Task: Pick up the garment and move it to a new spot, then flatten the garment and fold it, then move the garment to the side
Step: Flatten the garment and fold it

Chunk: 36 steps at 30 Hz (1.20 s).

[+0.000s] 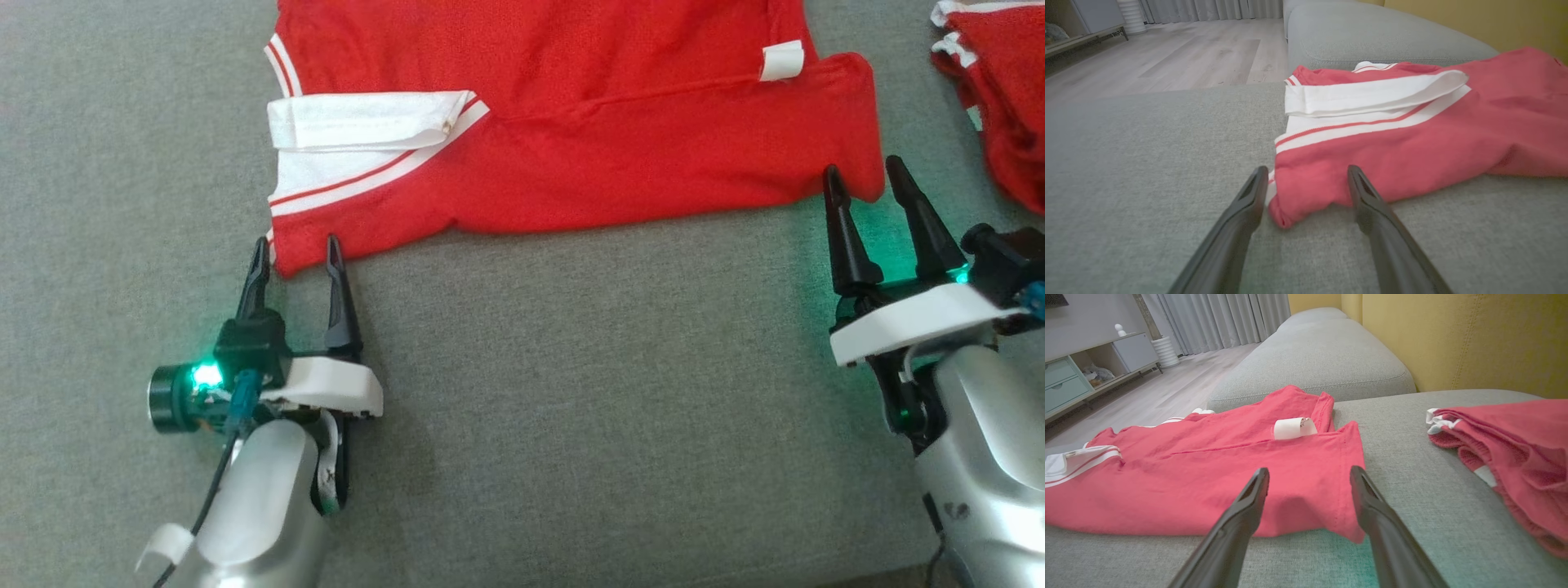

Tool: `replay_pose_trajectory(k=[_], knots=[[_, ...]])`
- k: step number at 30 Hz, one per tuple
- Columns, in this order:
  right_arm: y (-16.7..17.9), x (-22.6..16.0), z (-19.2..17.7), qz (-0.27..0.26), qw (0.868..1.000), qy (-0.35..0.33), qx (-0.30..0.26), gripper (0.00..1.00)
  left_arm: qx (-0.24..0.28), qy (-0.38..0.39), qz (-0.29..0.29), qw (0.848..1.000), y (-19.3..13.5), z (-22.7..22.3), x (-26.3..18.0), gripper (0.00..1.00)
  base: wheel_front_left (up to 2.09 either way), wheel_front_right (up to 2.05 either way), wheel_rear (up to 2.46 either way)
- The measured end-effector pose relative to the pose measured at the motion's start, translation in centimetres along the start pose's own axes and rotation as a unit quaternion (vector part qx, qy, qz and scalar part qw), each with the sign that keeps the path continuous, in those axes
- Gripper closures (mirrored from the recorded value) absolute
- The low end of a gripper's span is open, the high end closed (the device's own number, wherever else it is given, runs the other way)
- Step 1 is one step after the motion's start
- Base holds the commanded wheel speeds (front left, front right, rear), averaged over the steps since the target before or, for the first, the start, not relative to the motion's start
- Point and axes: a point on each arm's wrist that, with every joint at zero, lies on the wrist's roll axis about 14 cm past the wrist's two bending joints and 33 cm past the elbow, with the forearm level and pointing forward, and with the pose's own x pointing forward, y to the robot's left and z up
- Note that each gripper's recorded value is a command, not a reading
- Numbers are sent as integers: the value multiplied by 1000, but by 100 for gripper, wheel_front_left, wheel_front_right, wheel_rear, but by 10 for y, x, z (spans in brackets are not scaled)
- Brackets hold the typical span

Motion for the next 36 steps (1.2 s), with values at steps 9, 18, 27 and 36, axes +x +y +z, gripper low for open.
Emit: replay_pose_trajectory(k=[9,18,27,36], knots=[[-5,-3,-7,-9,1000,11,4,0,-9,44,-12,999,-3,-13,5,100,0,0,0],[-13,-1,-32,-36,997,51,44,0,2,30,-24,999,0,-3,1,100,0,0,0],[-14,19,-26,-41,996,50,62,0,21,19,-21,999,10,3,-4,100,0,0,0],[-6,25,-38,-30,994,78,66,100,26,8,-11,1000,19,8,-10,100,0,0,0]])
